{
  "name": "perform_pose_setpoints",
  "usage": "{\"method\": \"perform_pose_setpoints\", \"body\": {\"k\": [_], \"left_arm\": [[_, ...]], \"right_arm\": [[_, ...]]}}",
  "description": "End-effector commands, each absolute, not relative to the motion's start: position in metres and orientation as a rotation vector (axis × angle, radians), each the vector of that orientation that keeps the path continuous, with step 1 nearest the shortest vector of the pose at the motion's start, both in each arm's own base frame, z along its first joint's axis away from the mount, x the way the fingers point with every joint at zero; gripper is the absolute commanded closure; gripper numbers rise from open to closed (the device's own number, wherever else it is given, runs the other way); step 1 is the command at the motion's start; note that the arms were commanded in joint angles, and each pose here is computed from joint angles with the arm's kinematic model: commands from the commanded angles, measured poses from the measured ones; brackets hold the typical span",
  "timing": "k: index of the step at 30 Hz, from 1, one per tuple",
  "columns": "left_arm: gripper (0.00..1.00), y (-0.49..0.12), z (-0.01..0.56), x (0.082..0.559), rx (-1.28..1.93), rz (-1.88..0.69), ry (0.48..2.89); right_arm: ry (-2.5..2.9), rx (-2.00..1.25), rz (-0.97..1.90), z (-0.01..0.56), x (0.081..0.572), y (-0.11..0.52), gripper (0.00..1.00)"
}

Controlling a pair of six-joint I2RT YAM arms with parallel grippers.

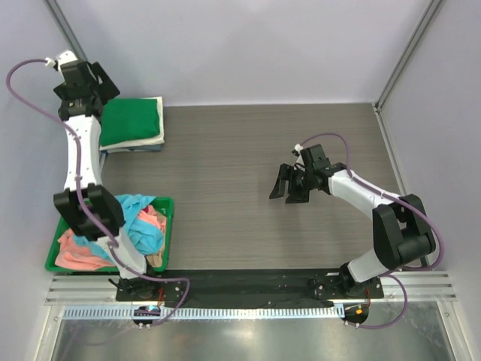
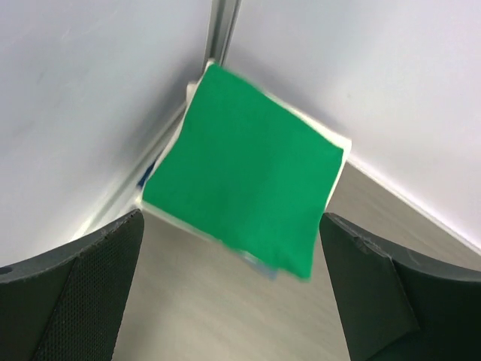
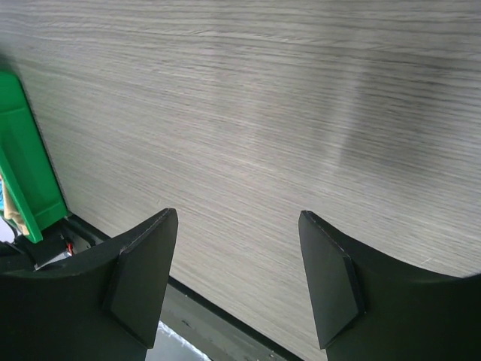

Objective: Fold and stack the t-shirts

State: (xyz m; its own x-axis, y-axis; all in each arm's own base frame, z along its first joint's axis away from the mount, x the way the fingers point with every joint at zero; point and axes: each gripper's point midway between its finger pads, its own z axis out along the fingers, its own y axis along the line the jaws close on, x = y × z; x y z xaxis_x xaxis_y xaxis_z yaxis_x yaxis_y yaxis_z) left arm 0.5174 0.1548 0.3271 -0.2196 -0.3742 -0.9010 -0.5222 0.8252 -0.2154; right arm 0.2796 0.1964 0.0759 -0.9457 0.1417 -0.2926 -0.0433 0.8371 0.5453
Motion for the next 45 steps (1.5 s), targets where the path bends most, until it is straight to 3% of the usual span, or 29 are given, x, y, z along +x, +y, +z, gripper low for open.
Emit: {"method": "perform_pose_setpoints", "body": {"k": [1,8,12,19,30,45], "left_arm": [[0.00,0.149,0.331,0.469,-0.745,0.141,1.847],[0.00,0.087,0.319,0.384,-0.658,-0.079,1.911],[0.00,0.056,0.251,0.331,-0.656,-0.179,2.033],[0.00,0.028,0.183,0.269,-0.693,-0.261,2.067],[0.00,-0.001,0.191,0.250,-0.571,-0.360,2.095],[0.00,-0.030,0.181,0.255,-0.481,-0.485,2.162]], "right_arm": [[2.637,0.025,0.804,0.090,0.280,0.199,0.28],[2.616,-0.030,0.845,0.097,0.270,0.217,0.28],[2.556,-0.049,0.893,0.106,0.265,0.233,0.27],[2.538,-0.115,0.915,0.105,0.249,0.260,0.27],[2.575,-0.120,0.838,0.086,0.233,0.280,0.27],[2.555,-0.071,0.802,0.086,0.265,0.308,0.28]]}}
